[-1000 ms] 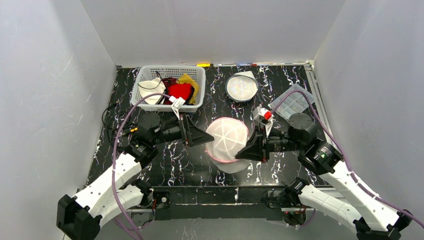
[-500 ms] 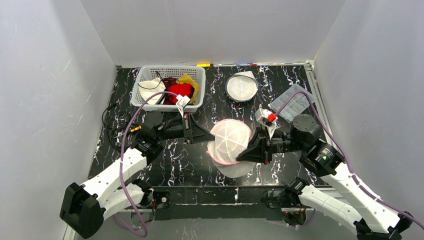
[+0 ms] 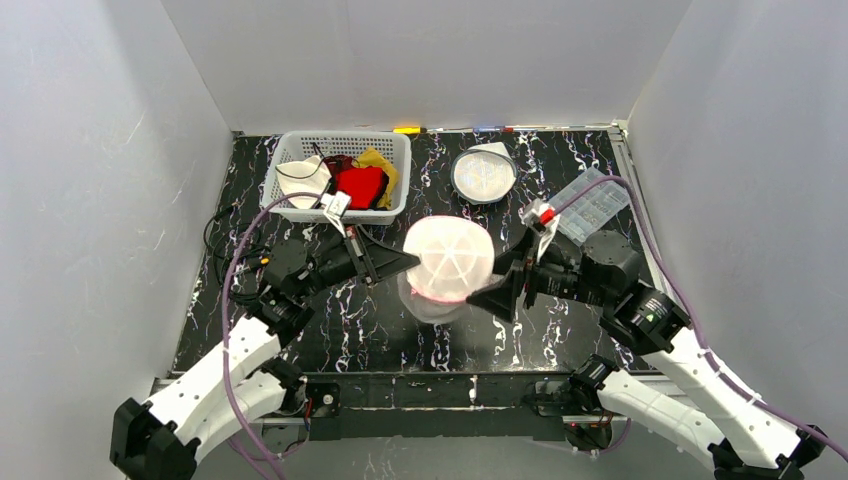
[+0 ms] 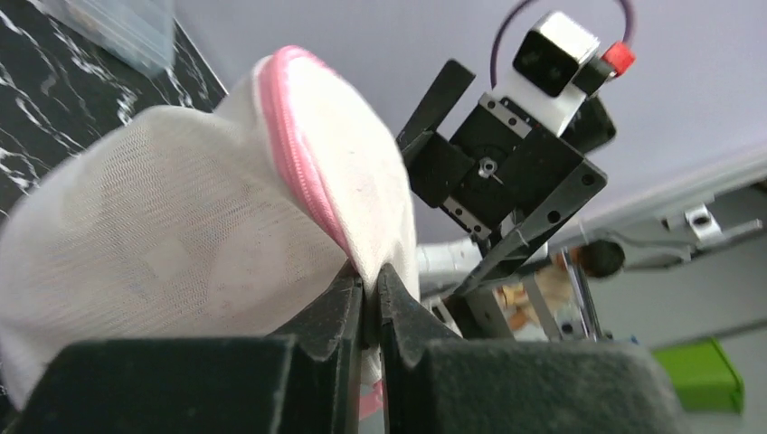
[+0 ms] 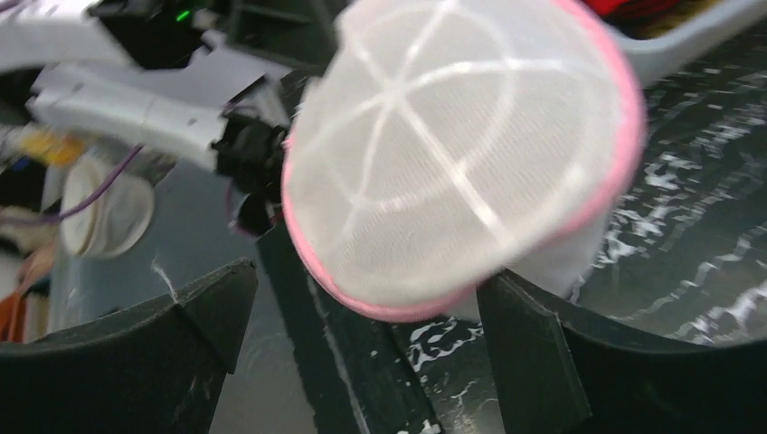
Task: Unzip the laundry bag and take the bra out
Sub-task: Adjust the laundry bag at the center of the board.
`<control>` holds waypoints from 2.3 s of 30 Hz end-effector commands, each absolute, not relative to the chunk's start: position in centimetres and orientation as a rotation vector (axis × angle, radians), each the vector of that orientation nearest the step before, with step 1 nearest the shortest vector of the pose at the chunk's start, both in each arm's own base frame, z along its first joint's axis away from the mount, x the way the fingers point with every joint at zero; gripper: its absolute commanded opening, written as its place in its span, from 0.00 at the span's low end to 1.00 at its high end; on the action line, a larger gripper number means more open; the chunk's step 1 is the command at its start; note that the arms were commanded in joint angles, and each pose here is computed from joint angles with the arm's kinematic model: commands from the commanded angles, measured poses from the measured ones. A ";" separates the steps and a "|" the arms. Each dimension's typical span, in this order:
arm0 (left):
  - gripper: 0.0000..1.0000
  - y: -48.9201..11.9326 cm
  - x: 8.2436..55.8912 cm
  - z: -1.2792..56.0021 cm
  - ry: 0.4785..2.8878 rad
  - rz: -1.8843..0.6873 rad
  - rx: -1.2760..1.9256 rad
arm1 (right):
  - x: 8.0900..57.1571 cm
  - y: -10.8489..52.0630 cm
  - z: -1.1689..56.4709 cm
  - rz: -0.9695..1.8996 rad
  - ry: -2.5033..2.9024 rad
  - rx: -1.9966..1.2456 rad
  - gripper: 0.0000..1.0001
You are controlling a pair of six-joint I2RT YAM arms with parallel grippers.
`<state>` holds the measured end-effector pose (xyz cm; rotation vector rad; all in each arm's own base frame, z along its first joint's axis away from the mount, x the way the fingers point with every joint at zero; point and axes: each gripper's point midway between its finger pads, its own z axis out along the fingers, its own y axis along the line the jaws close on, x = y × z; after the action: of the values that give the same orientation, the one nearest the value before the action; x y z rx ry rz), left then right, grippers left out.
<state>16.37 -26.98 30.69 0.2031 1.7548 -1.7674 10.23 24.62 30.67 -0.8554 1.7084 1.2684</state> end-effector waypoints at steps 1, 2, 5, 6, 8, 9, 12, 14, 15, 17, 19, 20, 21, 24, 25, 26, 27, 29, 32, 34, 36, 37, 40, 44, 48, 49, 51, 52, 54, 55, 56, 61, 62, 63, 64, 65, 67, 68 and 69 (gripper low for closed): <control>0.00 -24.9 20.5 31.2 1.657 -1.574 -0.174 | 16.4 21.5 32.5 1.033 1.703 -0.373 0.99; 0.00 -24.5 21.2 30.6 1.662 -1.517 -0.242 | 16.9 21.0 32.4 1.021 1.701 -0.306 0.99; 0.00 -23.4 22.6 28.3 1.679 -1.342 -0.425 | 18.2 19.7 30.6 0.982 1.730 -0.137 0.99; 0.00 -23.4 22.7 27.4 1.689 -1.294 -0.462 | 18.3 19.7 30.0 0.988 1.745 -0.108 0.99; 0.00 -23.7 23.1 25.6 1.723 -1.212 -0.517 | 18.4 20.1 28.5 0.998 1.791 -0.090 0.99; 0.00 -24.0 23.2 24.7 1.743 -1.182 -0.543 | 18.4 20.5 27.5 1.002 1.828 -0.093 0.99; 0.00 -25.3 23.5 22.4 1.809 -1.137 -0.602 | 18.3 21.7 24.9 1.016 1.932 -0.107 0.99; 0.00 -25.8 23.5 21.2 1.860 -1.108 -0.630 | 18.3 22.1 24.2 1.027 1.949 -0.114 0.99; 0.00 -25.9 23.5 20.8 1.883 -1.087 -0.640 | 18.3 22.2 24.1 1.029 1.946 -0.118 0.99; 0.00 -25.4 23.5 20.0 1.933 -1.020 -0.688 | 18.3 22.4 23.6 1.032 1.949 -0.123 0.99; 0.00 -24.3 23.4 19.2 1.988 -0.906 -0.726 | 18.4 22.7 22.3 1.031 1.974 -0.117 0.99; 0.00 -23.6 23.2 18.5 2.025 -0.844 -0.740 | 18.4 22.6 21.0 1.022 2.001 -0.095 0.99; 0.00 -23.2 23.1 18.4 2.034 -0.814 -0.754 | 18.6 22.4 20.3 1.018 2.005 -0.061 0.99; 0.00 -22.4 22.9 18.6 2.045 -0.770 -0.768 | 19.0 22.0 21.1 1.119 1.856 0.057 0.99; 0.00 -22.1 22.8 18.8 2.047 -0.756 -0.770 | 18.8 22.0 21.5 1.154 1.814 0.064 0.99; 0.00 -21.6 22.7 19.0 2.052 -0.733 -0.770 | 18.6 22.0 21.8 1.171 1.788 0.052 0.99; 0.00 -21.2 22.7 19.3 2.055 -0.706 -0.773 | 18.5 22.1 22.0 1.174 1.776 0.025 0.99; 0.00 -20.3 22.5 20.0 2.065 -0.646 -0.784 | 18.4 22.5 21.9 1.153 1.784 -0.038 0.99; 0.00 -19.7 22.6 22.1 2.072 -0.587 -0.754 | 18.6 23.1 22.4 1.123 1.815 -0.106 0.99; 0.00 -20.1 22.9 23.9 2.055 -0.606 -0.694 | 19.0 23.5 22.6 1.129 1.826 -0.079 0.99; 0.00 -20.7 23.0 25.6 2.054 -0.632 -0.637 | 19.2 24.0 23.7 1.159 1.788 -0.090 0.99; 0.00 -20.9 23.0 26.3 2.063 -0.633 -0.605 | 19.3 24.2 24.2 1.167 1.768 -0.101 0.99; 0.00 -22.0 23.0 27.5 2.133 -0.582 -0.503 | 19.1 25.2 25.0 1.172 1.770 -0.198 0.99; 0.00 -23.7 22.9 23.8 2.328 -0.497 -0.423 | 19.2 25.4 24.9 1.173 1.754 -0.216 0.99; 0.00 -24.4 23.1 20.1 2.395 -0.528 -0.437 | 19.4 25.0 23.4 1.185 1.778 -0.127 0.99; 0.00 -24.3 23.0 19.4 2.407 -0.533 -0.449 | 19.3 24.8 22.7 1.187 1.791 -0.110 0.99; 0.00 -23.9 22.9 18.6 2.420 -0.525 -0.463 | 18.6 25.1 21.9 1.223 1.798 -0.135 0.99; 0.00 -23.7 22.8 18.3 2.426 -0.517 -0.465 | 18.2 25.4 21.7 1.246 1.801 -0.164 0.99; 0.00 -23.8 22.6 18.0 2.432 -0.534 -0.450 | 17.2 26.1 21.5 1.298 1.807 -0.228 0.99; 0.00 -23.9 22.5 17.9 2.431 -0.548 -0.445 | 16.7 26.5 21.5 1.333 1.804 -0.254 0.99; 0.00 -23.8 22.4 18.0 2.425 -0.563 -0.443 | 16.3 26.8 21.6 1.362 1.796 -0.271 0.99; 0.00 -24.1 22.1 19.0 2.365 -0.683 -0.416 | 15.2 28.6 23.2 1.410 1.770 -0.351 0.99; 0.00 -24.1 22.1 19.4 2.350 -0.706 -0.412 | 14.9 29.3 23.3 1.393 1.775 -0.380 0.99; 0.00 -24.0 22.1 19.6 2.338 -0.719 -0.410 | 14.6 30.0 23.6 1.375 1.772 -0.409 0.98; 0.00 -23.9 22.1 19.8 2.328 -0.729 -0.413 | 14.2 30.8 23.8 1.361 1.771 -0.433 0.98; 0.00 -23.9 22.0 20.0 2.322 -0.739 -0.414 | 14.0 31.5 24.0 1.347 1.768 -0.446 0.97; 0.00 -23.9 21.9 20.1 2.327 -0.743 -0.421 | 14.1 32.2 24.0 1.340 1.769 -0.420 0.94; 0.00 -23.8 21.9 20.1 2.333 -0.739 -0.432 | 14.2 32.4 24.0 1.354 1.767 -0.400 0.92; 0.00 -23.7 21.8 19.9 2.345 -0.729 -0.445 | 14.3 32.5 24.0 1.367 1.762 -0.379 0.89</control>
<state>21.77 -23.82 19.22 -0.4306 2.3566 -0.7066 12.75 31.60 20.55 -0.4562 1.8963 1.3634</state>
